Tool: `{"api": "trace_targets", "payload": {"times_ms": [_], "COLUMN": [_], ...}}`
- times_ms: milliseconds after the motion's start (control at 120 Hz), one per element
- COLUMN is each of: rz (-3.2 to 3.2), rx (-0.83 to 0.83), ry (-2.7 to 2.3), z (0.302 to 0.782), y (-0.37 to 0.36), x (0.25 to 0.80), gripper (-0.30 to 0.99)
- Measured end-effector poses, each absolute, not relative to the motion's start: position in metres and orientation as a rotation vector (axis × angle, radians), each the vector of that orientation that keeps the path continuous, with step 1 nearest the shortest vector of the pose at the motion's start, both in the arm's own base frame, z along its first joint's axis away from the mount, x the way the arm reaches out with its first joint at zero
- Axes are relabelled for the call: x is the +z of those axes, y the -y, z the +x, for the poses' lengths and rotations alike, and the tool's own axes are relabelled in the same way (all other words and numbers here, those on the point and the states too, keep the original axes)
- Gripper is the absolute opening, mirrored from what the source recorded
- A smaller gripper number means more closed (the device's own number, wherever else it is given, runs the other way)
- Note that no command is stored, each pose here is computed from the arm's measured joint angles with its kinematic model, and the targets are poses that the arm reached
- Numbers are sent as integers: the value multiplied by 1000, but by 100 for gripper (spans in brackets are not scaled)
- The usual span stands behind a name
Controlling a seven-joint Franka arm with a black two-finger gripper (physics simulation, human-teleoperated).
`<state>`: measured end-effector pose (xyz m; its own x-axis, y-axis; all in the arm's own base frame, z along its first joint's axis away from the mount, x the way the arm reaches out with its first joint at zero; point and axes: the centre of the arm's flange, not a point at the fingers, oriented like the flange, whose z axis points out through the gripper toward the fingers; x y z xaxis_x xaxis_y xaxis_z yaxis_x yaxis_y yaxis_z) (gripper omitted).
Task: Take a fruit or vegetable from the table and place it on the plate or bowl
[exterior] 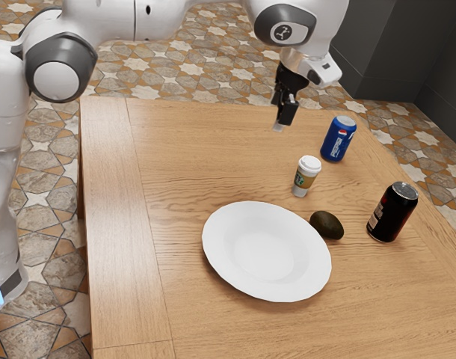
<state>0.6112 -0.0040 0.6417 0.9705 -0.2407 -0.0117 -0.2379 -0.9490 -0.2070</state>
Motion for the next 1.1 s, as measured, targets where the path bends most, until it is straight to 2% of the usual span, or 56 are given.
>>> {"api": "trace_targets", "payload": {"times_ms": [408, 558, 642, 892, 1100], "rz": [-2911, -2989, -3023, -2990, -2978], "rx": [3, 75, 127, 78, -19], "ry": [-319, -252, -287, -613, -665], "z": [616, 622, 636, 657, 692], "y": [-3, -23, -6, 66, 62], "x": [632, 603, 576, 563, 556], "gripper": [69, 69, 69, 69, 69]}}
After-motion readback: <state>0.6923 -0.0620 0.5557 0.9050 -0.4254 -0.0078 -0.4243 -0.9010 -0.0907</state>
